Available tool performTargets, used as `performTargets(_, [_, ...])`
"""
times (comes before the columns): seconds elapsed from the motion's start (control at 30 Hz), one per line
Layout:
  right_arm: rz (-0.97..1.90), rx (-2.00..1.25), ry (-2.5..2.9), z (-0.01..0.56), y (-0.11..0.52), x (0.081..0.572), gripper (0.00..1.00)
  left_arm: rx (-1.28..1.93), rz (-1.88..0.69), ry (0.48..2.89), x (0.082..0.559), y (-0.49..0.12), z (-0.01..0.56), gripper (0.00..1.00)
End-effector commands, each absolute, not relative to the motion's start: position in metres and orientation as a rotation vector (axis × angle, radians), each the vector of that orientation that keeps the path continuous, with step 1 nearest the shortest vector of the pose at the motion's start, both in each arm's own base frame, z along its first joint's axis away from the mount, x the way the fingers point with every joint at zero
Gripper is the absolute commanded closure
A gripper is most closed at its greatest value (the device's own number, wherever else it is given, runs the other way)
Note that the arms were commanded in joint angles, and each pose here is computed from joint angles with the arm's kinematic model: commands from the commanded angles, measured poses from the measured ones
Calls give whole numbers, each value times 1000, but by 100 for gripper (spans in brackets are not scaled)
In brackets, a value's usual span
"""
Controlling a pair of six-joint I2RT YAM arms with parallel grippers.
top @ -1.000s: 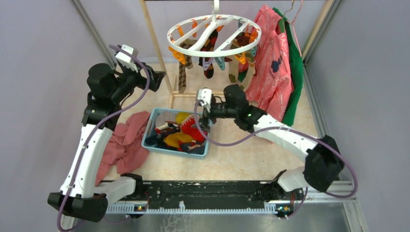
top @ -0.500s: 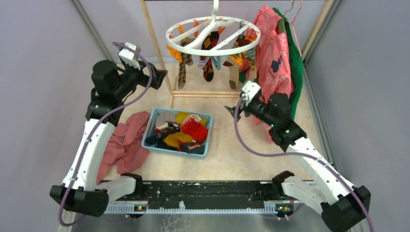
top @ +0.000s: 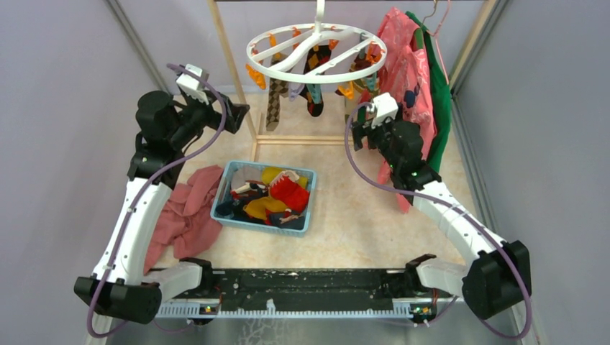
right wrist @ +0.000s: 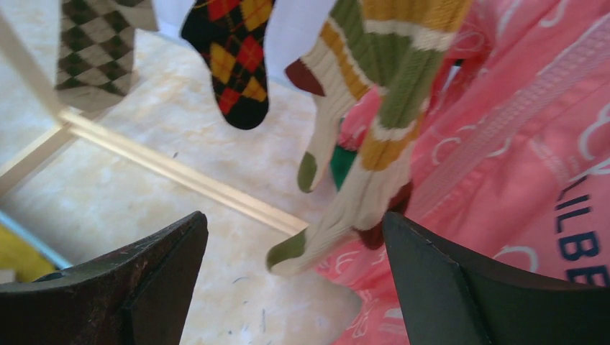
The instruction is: Remove the socks clipped to the hanger
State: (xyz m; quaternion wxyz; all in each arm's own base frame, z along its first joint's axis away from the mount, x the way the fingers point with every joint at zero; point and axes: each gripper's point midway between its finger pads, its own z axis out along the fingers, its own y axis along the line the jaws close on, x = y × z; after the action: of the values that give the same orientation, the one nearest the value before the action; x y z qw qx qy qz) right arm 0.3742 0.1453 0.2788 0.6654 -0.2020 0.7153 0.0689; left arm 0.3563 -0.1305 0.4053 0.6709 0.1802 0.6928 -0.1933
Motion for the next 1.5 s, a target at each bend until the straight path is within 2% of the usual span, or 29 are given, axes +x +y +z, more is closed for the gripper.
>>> performTargets(0.0, [43, -286, 1449, 345, 121, 402, 9, 399, -486, 1522, 348, -134, 416, 1])
performTargets(0.23, [-31, -251, 1413, 363, 109, 429, 14, 412, -512, 1518, 344, -138, 417, 1])
performTargets(0.4, [-66, -272, 1405, 363, 111, 450, 26, 420, -511, 1515, 342, -138, 417, 1])
performTargets(0.57, [-42, -302, 1411, 357, 117, 450, 48, 427, -504, 1531, 338, -137, 408, 1])
performTargets(0.83, [45, -379, 1391, 361, 123, 409, 81, 506, -466, 1566, 324, -134, 393, 1])
performTargets(0.97, [130, -441, 1416, 357, 134, 389, 91, 554, -441, 1573, 314, -132, 393, 1])
performTargets(1.13, [232, -505, 1429, 357, 147, 368, 95, 637, -470, 1559, 299, -139, 396, 1])
performTargets(1.47, [487, -731, 1390, 360, 188, 323, 95, 781, -676, 1536, 272, -168, 385, 1])
